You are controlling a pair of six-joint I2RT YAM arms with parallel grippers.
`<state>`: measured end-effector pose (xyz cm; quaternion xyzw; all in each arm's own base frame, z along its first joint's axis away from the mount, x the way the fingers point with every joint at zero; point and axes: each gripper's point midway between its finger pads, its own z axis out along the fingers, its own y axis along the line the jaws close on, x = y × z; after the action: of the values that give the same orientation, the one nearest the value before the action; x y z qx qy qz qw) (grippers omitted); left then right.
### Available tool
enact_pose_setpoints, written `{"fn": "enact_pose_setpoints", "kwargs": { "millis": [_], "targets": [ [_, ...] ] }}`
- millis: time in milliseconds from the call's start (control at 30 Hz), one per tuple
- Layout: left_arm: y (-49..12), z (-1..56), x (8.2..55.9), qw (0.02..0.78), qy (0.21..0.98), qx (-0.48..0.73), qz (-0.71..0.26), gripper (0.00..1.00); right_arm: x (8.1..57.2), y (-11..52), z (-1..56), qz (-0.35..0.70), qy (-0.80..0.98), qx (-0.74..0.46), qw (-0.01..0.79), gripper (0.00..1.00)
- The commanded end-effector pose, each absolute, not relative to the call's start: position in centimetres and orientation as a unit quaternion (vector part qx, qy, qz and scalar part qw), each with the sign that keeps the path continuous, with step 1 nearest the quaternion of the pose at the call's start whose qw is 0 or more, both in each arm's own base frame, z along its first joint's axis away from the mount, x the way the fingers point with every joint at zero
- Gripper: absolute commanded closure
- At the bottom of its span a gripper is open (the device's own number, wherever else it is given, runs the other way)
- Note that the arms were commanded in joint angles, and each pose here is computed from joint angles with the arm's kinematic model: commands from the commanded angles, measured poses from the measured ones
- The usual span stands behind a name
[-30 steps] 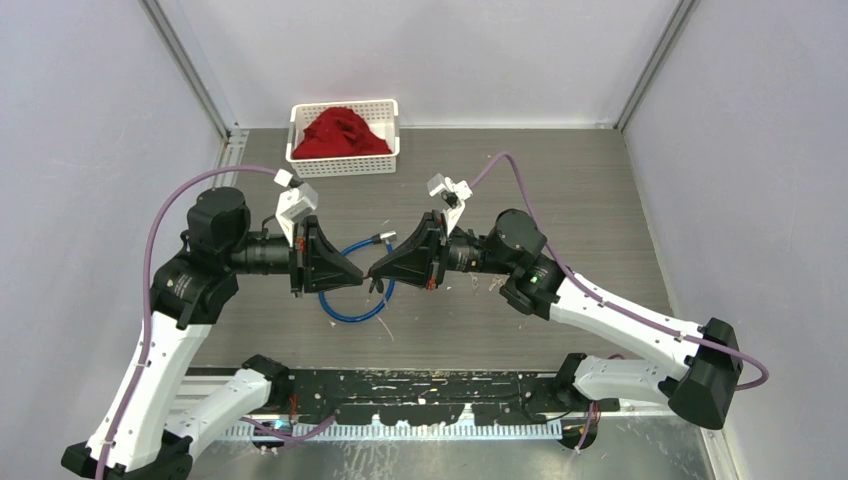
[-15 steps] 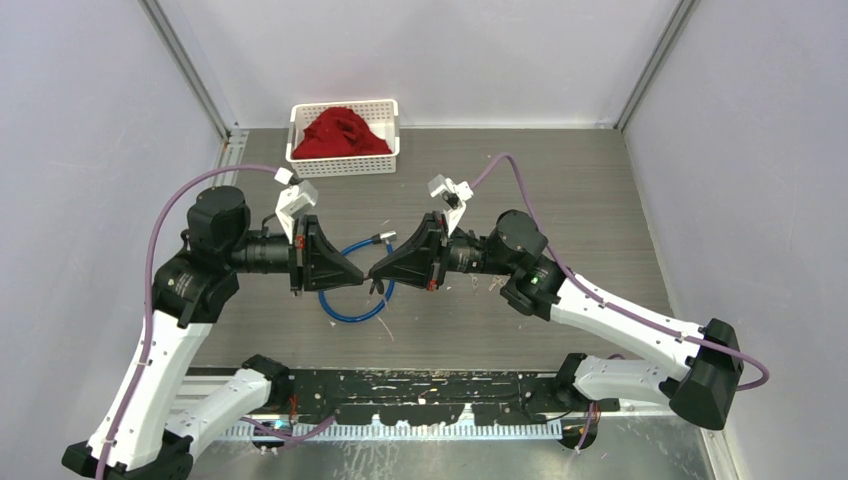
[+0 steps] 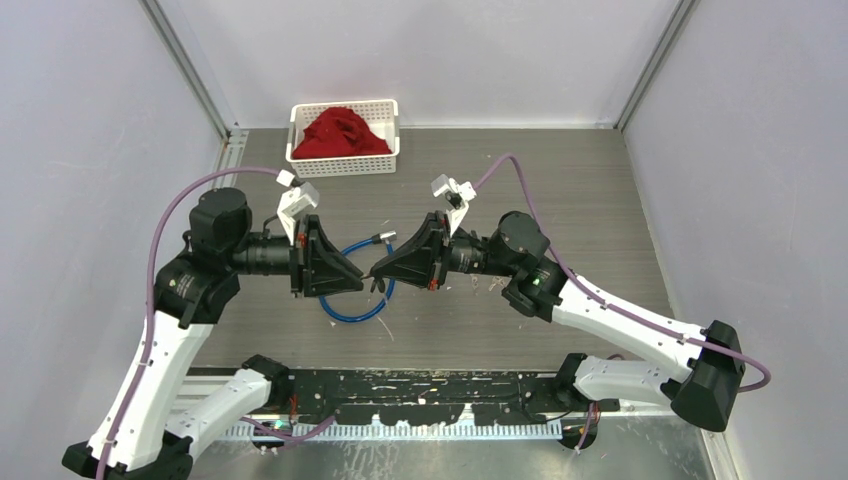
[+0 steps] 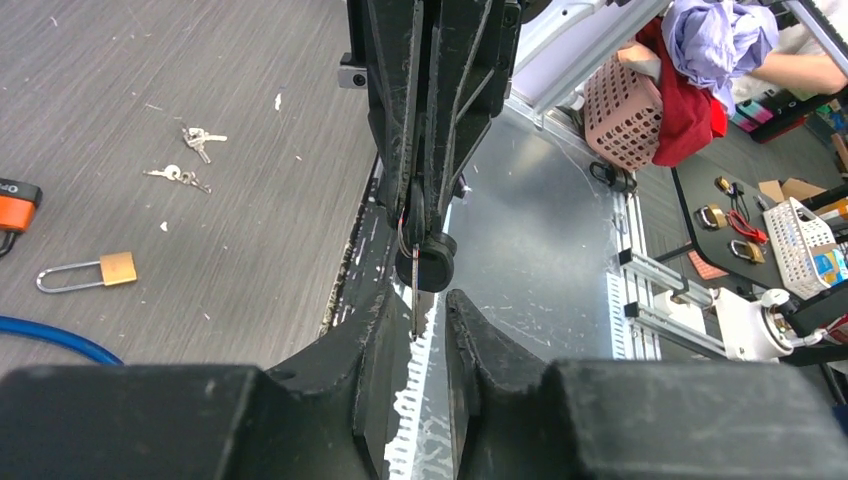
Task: Unlock with the key
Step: Pick up the key from the center of the board.
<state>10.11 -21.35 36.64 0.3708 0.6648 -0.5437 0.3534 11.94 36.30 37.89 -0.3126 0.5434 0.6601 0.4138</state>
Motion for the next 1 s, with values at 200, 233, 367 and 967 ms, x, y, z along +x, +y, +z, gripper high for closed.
{"fn": "enact_pose_setpoints", "kwargs": {
  "millis": [200,233,367,967],
  "targets": [
    [-21.3,37.8,10.3,0.389,0.647,0.375,-0.538,1.0,11.3,35.7,40.3,0.673,0.51,-0.314,0.435,0.99],
    [-21.3,37.8,10.4,0.394,0.648,0.375,-0.534,1.0,11.3,35.8,40.2,0.673,0.51,-0.315,0.433,0.99],
    [-21.1,37.2,10.5,0.386,0.66,0.376,-0.524,1.0,11.2,36.0,39.5,0.661,0.522,-0.333,0.424,0.81],
    [-19.6,32.8,9.4,0.292,0.705,0.437,-0.475,1.0,12.2,36.9,35.4,0.639,0.547,-0.453,0.295,0.31]
  ]
}}
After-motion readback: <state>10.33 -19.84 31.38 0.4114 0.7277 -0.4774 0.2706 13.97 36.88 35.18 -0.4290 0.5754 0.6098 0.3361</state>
